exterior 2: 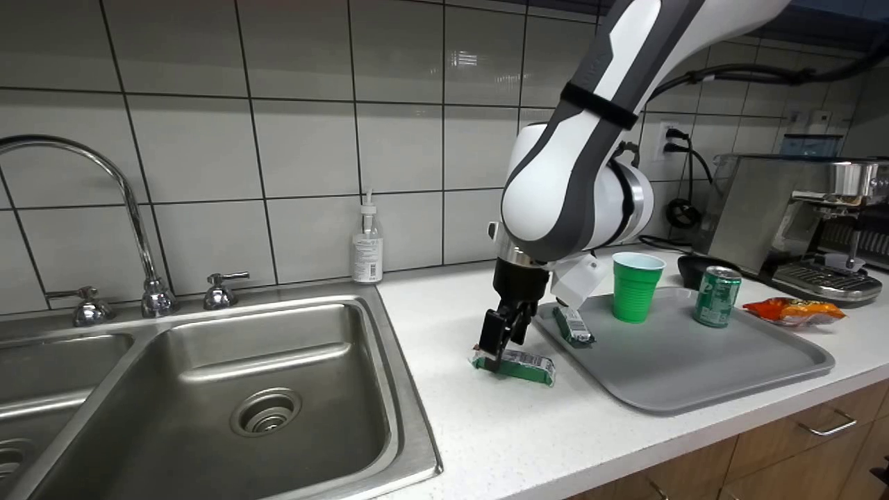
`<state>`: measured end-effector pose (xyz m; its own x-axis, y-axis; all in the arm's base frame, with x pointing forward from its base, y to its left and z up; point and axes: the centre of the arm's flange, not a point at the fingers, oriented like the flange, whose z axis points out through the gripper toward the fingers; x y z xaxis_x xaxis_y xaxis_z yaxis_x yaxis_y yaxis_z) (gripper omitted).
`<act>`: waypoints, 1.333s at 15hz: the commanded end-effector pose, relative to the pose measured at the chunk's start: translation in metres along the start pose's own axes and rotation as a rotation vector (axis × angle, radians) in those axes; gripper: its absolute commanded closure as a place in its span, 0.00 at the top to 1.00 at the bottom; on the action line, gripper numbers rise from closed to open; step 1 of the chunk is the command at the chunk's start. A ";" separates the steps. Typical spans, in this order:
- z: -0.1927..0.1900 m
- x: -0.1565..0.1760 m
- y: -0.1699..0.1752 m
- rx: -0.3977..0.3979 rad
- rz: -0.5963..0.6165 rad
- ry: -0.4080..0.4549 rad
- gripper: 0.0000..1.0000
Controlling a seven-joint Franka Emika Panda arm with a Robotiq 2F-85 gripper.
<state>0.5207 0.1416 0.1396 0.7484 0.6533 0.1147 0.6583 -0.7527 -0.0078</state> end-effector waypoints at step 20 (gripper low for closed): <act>0.004 0.009 0.007 0.015 -0.052 -0.024 0.34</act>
<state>0.5256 0.1444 0.1334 0.7332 0.6726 0.1007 0.6770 -0.7358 -0.0143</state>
